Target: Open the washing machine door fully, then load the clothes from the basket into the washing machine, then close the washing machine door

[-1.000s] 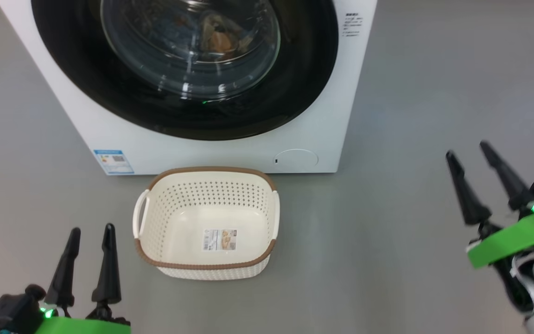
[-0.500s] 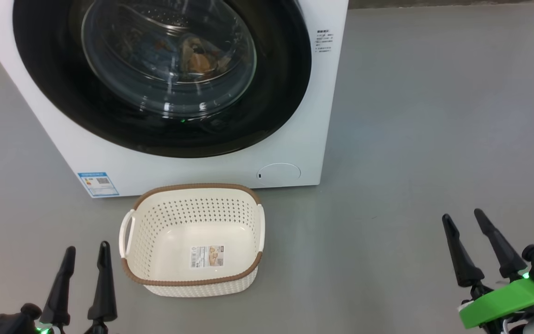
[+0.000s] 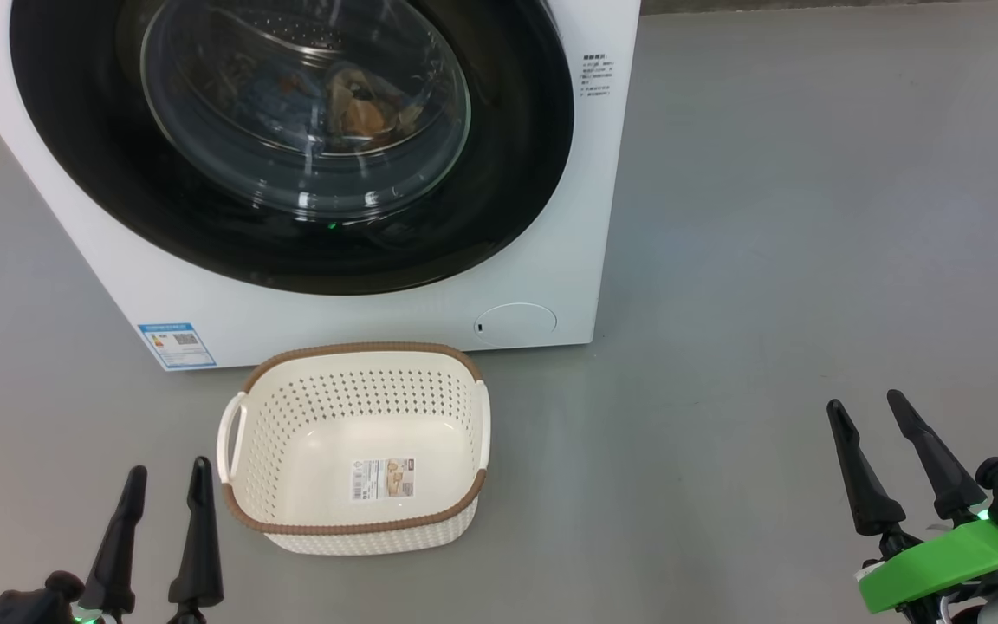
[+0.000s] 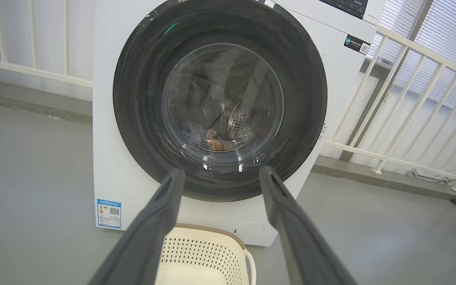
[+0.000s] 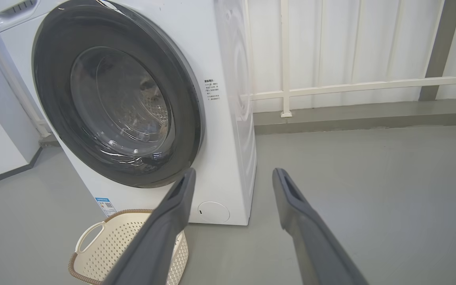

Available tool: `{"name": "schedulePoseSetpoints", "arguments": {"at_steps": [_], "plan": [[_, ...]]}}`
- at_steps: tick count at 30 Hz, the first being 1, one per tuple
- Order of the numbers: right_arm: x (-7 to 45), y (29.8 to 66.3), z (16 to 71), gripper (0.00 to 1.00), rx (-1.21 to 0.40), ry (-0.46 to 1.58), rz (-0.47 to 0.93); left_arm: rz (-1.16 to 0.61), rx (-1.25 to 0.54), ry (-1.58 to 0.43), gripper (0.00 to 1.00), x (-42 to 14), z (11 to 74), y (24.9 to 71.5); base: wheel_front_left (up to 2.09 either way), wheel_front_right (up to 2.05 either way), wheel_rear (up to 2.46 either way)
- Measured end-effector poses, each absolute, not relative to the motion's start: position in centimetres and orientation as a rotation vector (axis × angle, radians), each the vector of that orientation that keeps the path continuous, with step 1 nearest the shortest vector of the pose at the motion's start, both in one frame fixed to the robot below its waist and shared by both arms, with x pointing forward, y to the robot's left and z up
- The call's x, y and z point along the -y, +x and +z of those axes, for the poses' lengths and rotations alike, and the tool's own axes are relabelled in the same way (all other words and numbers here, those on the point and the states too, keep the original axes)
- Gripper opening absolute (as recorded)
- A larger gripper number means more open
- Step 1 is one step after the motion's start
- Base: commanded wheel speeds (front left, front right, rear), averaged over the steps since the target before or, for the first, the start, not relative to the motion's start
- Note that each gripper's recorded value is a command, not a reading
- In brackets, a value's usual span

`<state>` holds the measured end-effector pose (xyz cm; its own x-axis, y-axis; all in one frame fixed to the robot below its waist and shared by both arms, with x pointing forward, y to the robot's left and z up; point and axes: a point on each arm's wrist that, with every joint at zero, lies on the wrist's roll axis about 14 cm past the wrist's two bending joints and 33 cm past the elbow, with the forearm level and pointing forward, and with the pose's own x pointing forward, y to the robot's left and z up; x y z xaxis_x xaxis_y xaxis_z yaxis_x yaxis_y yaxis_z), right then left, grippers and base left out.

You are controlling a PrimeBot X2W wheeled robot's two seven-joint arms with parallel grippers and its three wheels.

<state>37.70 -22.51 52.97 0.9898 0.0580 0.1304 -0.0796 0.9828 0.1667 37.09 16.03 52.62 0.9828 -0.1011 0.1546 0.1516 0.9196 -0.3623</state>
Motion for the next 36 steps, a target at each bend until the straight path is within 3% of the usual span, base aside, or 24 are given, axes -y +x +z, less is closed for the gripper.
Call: {"name": "schedulePoseSetpoints", "arguments": {"at_steps": [28,29,36], "plan": [[21.6,38.0,51.8,1.0,0.089,0.167,0.093,-0.138,0.116,-0.344,1.0,-16.0,52.1,37.2,0.0,0.0,0.0],[21.6,38.0,51.8,0.0,0.089,0.167,0.093,-0.14,0.115,-0.345,0.0,-15.9,52.0,37.2,0.0,0.0,0.0],[20.9,36.8,48.1,0.0,-0.018,0.215,0.069,-0.124,0.009,-0.383,0.0,-14.9,48.8,36.3,0.0,0.0,0.0]]}}
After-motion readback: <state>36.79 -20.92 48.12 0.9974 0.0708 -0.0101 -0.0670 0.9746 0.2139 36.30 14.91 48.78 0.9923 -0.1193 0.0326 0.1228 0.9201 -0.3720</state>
